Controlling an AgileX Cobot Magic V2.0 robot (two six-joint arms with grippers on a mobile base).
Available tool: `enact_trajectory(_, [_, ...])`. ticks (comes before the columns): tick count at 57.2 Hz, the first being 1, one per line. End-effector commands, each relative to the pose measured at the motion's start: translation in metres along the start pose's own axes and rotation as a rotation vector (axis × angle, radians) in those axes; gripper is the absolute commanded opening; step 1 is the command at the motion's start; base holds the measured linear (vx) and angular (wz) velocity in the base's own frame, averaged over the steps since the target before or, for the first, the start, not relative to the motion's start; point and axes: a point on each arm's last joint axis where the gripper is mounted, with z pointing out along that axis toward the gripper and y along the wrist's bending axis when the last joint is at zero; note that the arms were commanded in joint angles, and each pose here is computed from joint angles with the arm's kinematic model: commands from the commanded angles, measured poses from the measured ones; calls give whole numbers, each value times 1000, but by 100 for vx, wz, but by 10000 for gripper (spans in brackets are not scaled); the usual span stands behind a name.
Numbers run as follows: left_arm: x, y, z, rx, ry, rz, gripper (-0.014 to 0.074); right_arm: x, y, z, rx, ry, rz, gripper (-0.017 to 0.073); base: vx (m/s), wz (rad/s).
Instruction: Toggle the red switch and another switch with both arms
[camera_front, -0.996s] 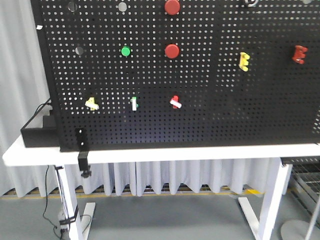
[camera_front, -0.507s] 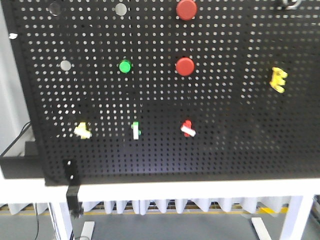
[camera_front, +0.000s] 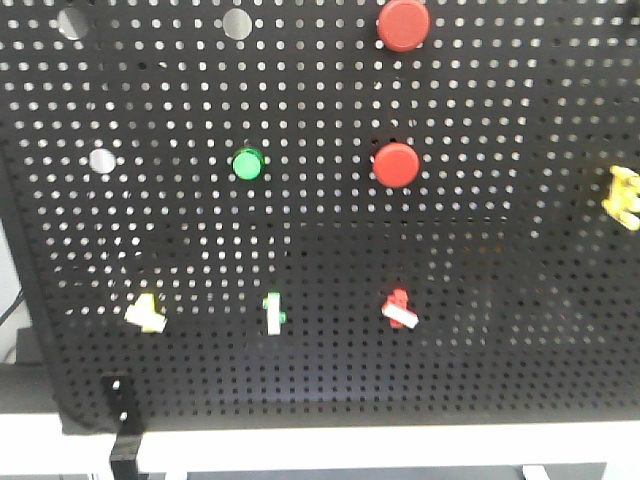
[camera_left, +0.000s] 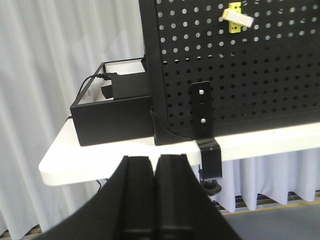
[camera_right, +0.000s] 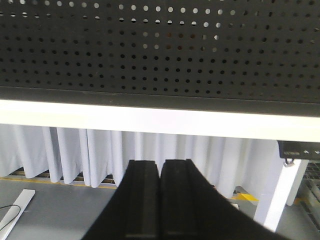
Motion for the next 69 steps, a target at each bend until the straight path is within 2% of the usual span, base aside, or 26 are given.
enact_trajectory(1, [-2,0,-1,-11,-78,-7,3,-7,0,-1,7,-89,-12,-6,14,1])
enact_trajectory(56, [-2,0,-1,-11,-81,-5,3,-9,0,-1,8,-119,-10,-6,4,0])
enact_trajectory(69, [-13,2,-2,-26,-200,-5,3,-17,-1,-2,10,-200,-11,-6,0,0])
